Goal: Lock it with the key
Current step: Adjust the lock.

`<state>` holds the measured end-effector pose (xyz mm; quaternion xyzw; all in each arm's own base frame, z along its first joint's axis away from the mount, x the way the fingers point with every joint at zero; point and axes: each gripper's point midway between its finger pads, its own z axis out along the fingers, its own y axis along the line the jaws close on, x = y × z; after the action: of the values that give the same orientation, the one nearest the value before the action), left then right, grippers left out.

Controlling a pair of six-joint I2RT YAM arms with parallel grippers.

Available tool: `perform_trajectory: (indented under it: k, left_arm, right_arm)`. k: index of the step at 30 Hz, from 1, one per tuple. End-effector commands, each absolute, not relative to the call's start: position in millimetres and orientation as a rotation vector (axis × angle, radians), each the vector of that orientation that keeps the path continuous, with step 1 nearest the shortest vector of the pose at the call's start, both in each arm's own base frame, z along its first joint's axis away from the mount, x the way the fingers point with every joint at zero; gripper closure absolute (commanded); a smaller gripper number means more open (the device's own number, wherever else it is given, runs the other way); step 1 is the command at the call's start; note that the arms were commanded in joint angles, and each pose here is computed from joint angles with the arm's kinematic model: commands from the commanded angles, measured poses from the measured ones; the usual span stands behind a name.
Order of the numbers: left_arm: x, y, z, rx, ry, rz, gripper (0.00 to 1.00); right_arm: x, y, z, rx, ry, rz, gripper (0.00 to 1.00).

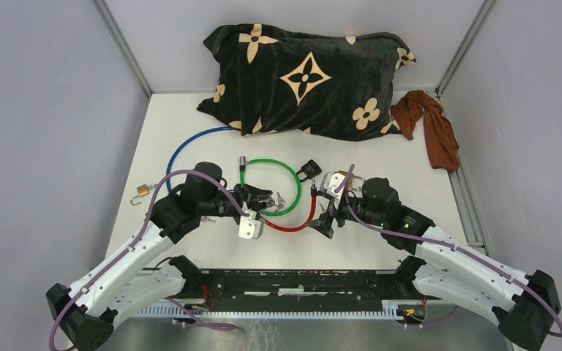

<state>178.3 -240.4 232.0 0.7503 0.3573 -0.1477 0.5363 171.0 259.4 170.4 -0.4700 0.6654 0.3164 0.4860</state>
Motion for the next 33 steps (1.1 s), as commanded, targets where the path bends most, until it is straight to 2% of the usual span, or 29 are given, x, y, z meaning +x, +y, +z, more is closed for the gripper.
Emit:
perform_trajectory:
  k: [1,5,10,15,20,25,33]
  left_arm:
    - [175.7,-233.6,238.9,1.901,0.657,-0.193,0.98]
    - [182.9,-239.4,267.9,1.781,0.673,-0.189,0.98]
    - [173.9,-254.2,317.3,1.447,0.907,-0.522,0.98]
    - [139.8,-260.7,334.1,1.429,0.857,-0.739,0.98]
    - [132.8,-264.0,350.7,1.441,0.714,-0.721,0.98]
    - [134.1,-264.0,359.9,1.430,0.669,-0.688,0.98]
    - [129.0,-262.0,367.1,1.406,0.637,-0.694,0.98]
  right_arm:
    - [174.6,276.5,245.6,-1.158,1.388,0.792,0.02]
    - [183.5,265.0,244.2,-1.126,1.462,0.713,0.02]
    - [187.3,253.1,252.1,-1.066,1.416,0.654,0.02]
    - [192.0,264.5,253.3,-1.041,1.308,0.675,0.02]
    - [184.8,311.6,234.1,-1.126,1.182,0.886,0.02]
    - [202.6,337.5,214.8,-1.110,1.193,0.920,0.02]
    - [222.1,350.2,142.0,-1.063,1.374,0.894,0.02]
